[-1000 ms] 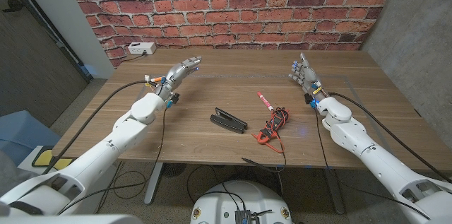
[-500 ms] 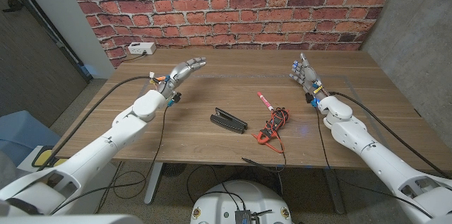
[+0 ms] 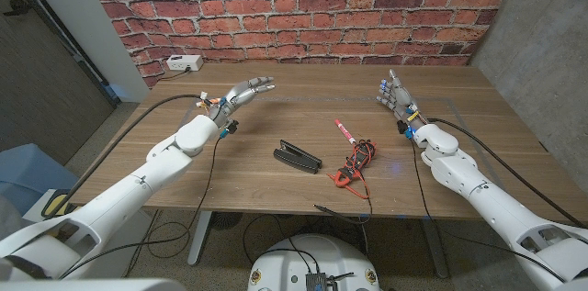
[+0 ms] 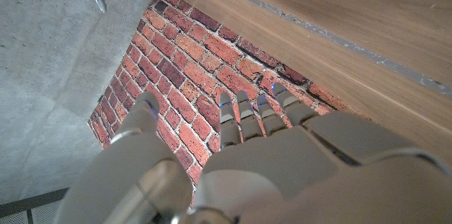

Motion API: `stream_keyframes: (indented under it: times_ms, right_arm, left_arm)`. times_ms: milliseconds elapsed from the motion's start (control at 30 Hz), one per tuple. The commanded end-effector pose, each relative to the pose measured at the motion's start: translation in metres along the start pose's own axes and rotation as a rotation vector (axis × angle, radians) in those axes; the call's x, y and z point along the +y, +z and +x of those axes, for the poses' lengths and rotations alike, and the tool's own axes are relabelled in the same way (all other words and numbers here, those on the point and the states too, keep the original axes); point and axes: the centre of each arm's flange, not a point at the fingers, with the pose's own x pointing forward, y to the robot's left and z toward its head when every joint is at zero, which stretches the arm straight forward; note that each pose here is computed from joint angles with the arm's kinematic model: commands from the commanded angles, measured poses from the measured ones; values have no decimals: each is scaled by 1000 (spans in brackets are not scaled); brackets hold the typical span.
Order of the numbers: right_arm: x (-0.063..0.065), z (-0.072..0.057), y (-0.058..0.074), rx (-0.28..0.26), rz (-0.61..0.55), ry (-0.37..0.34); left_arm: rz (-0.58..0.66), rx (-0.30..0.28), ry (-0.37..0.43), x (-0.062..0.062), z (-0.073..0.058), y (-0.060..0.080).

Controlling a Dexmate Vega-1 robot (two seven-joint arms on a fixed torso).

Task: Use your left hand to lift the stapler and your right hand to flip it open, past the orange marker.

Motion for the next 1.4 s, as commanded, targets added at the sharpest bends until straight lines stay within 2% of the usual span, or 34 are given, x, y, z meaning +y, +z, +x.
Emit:
stream_keyframes:
  times_ms: [33, 367, 567, 800, 933, 1167, 1400]
  right_arm:
    - [-3, 3, 0, 0, -11, -3]
    - [-6, -2, 3, -5, -20, -11]
    - [-6, -4, 6, -13, -21, -16]
    - [-6, -6, 4, -7, -17, -23]
    - [-6, -7, 4, 4, -60, -23]
    - [-6, -4, 6, -4, -34, -21]
    - [-8, -5, 5, -1, -32, -24]
  left_arm:
    - [73, -2, -37, -2, 5, 7]
    - [42, -31, -32, -8, 3, 6]
    - [49, -25, -44, -10, 2, 5]
    - [176, -42, -40, -13, -1, 16]
    - [234, -37, -43, -14, -2, 18]
    - [325, -29, -85, -22, -2, 24]
    - [341, -32, -84, -27, -5, 21]
